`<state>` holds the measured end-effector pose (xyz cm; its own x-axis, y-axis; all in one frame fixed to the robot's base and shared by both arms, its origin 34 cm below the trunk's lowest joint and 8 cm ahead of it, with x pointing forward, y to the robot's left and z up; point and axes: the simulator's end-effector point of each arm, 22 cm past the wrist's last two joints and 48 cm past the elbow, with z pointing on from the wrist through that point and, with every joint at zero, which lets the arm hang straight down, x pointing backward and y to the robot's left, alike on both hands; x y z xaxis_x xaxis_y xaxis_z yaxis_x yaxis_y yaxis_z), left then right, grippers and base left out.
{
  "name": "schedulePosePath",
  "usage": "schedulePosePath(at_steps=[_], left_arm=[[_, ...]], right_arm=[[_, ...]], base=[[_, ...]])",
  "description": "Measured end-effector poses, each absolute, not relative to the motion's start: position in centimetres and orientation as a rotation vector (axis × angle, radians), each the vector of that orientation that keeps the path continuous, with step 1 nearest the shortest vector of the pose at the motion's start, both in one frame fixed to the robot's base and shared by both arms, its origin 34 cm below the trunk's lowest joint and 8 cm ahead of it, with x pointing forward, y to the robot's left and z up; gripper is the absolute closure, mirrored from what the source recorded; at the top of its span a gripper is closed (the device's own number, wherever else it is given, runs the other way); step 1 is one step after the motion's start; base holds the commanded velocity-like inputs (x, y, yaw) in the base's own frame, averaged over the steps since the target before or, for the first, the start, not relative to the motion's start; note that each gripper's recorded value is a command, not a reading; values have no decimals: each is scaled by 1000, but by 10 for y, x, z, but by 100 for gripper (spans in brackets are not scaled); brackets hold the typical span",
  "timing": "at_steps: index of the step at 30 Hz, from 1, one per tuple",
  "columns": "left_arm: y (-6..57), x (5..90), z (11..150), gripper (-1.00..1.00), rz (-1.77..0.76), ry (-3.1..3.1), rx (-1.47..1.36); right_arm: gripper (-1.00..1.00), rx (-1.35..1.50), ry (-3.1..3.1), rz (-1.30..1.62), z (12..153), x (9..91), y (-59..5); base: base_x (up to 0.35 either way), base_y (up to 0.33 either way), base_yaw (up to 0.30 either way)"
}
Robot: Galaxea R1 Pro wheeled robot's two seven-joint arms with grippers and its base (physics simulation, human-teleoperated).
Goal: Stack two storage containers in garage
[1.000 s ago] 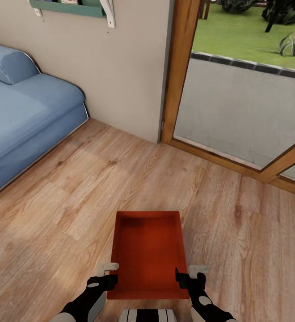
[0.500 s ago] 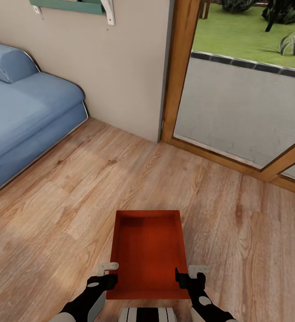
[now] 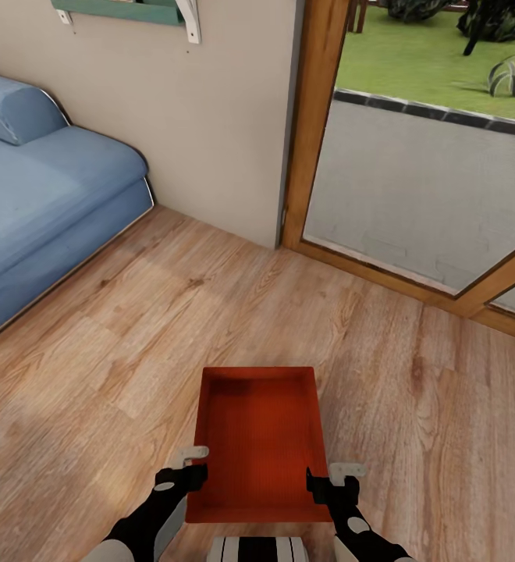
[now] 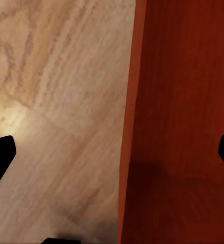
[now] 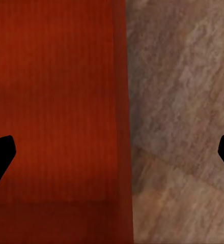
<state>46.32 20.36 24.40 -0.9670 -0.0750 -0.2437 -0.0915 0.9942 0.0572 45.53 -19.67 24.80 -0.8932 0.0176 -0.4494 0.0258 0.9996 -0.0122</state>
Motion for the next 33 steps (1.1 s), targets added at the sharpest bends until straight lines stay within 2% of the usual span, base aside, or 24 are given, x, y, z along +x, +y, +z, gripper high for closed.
schedulePosePath(at_steps=[33], left_arm=[[205, 465, 238, -100, 100, 2887, -124]], right_arm=[[-100, 26, 2674, -24, 242, 454, -196]], base=[[0, 0, 0]])
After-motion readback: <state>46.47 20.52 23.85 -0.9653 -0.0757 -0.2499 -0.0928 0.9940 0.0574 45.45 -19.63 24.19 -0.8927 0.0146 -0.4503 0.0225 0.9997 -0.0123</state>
